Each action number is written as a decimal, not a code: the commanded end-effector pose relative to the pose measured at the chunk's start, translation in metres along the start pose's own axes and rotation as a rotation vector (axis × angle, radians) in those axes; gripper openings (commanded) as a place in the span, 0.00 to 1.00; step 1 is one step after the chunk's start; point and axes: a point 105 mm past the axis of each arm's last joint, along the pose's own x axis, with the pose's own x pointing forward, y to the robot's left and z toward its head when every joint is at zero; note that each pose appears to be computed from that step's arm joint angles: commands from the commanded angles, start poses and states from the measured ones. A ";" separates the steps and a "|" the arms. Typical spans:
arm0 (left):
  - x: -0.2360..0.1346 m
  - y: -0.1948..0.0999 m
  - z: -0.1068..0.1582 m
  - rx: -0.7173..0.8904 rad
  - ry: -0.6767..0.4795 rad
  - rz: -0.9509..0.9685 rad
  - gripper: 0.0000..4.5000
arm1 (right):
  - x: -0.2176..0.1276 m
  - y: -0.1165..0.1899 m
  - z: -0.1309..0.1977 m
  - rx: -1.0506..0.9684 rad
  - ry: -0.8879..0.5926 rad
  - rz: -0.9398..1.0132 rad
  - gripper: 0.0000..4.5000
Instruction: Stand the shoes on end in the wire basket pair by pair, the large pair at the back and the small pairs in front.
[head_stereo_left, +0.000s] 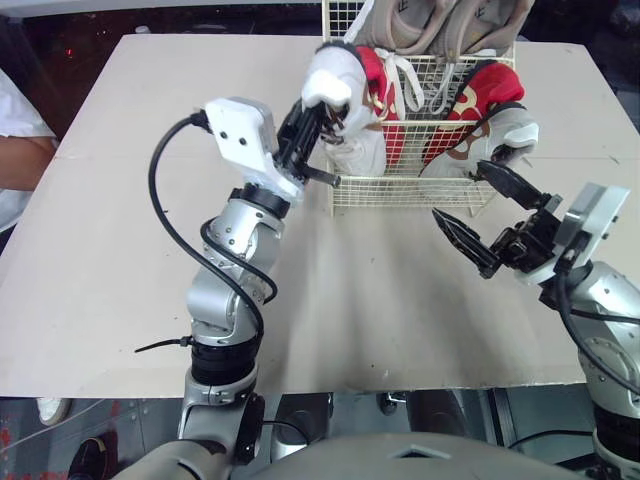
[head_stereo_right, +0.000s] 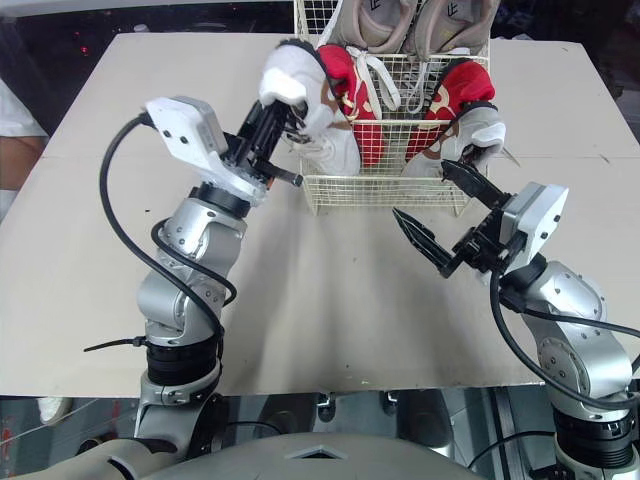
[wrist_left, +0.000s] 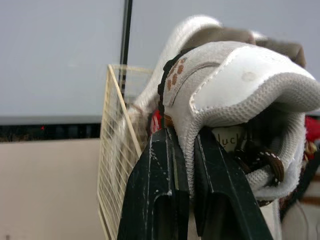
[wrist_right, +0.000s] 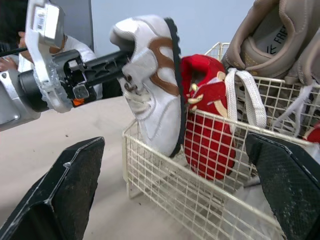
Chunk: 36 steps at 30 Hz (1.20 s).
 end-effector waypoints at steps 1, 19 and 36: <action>0.000 -0.005 -0.007 0.001 0.019 -0.016 0.00 | -0.005 0.002 0.011 -0.073 -0.052 0.008 0.99; -0.038 -0.001 -0.021 -0.067 0.120 -0.107 0.99 | -0.019 -0.007 0.003 -0.068 -0.035 -0.010 1.00; -0.158 0.041 -0.079 0.059 0.626 -0.315 0.99 | -0.099 -0.065 -0.076 0.025 0.369 0.026 1.00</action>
